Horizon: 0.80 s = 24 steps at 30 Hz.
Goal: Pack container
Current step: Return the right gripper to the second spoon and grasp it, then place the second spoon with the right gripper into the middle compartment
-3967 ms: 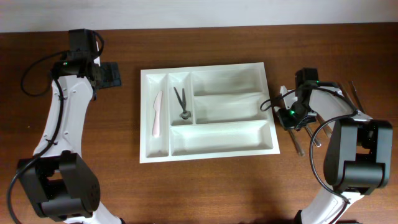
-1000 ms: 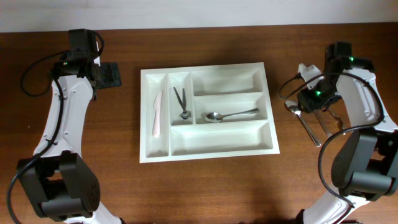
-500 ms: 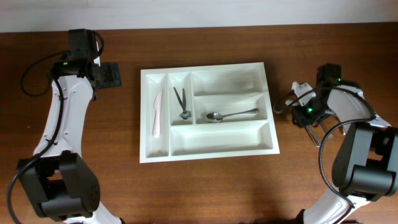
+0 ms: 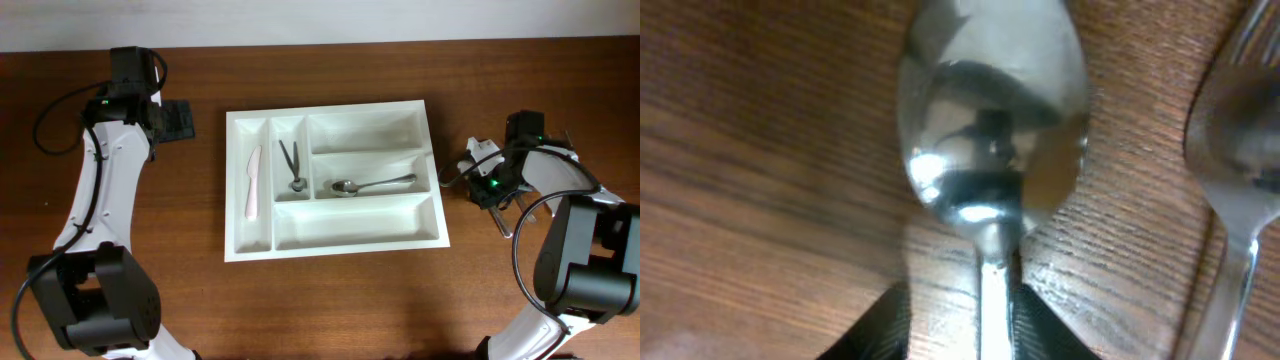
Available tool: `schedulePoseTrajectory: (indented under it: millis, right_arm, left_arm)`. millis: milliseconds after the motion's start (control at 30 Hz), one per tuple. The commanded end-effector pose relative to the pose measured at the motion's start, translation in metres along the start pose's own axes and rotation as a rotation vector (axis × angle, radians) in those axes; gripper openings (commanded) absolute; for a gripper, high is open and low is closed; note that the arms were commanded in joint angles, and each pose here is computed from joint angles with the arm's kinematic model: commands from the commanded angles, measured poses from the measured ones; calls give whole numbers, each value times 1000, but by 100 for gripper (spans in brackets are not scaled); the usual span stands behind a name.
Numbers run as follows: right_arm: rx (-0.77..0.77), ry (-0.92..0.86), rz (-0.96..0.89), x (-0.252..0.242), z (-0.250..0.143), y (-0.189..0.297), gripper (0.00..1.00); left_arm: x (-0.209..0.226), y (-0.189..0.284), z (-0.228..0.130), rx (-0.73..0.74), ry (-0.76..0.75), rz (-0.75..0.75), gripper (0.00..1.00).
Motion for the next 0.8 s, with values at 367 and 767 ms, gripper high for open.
schedulePoseTrajectory:
  millis: [367,767]
  right_arm:
    - [-20,-2,-3,-1,2,-2,4]
    - [-300,84,6,-17,96,114,4]
  left_arm:
    - [1,2,4,-13,-14,8,99]
    - [1,2,4,-13,-14,8,99]
Point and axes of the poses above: each gripper's point midway between its finger pads, its own y axis back along the fingers, its own x axis along the line the jaws close on, z = x × y, the point moved 5 cm from there along y, back along the fingers, and after that the axes turned 6 degrees about y, right-handed, at the moved point
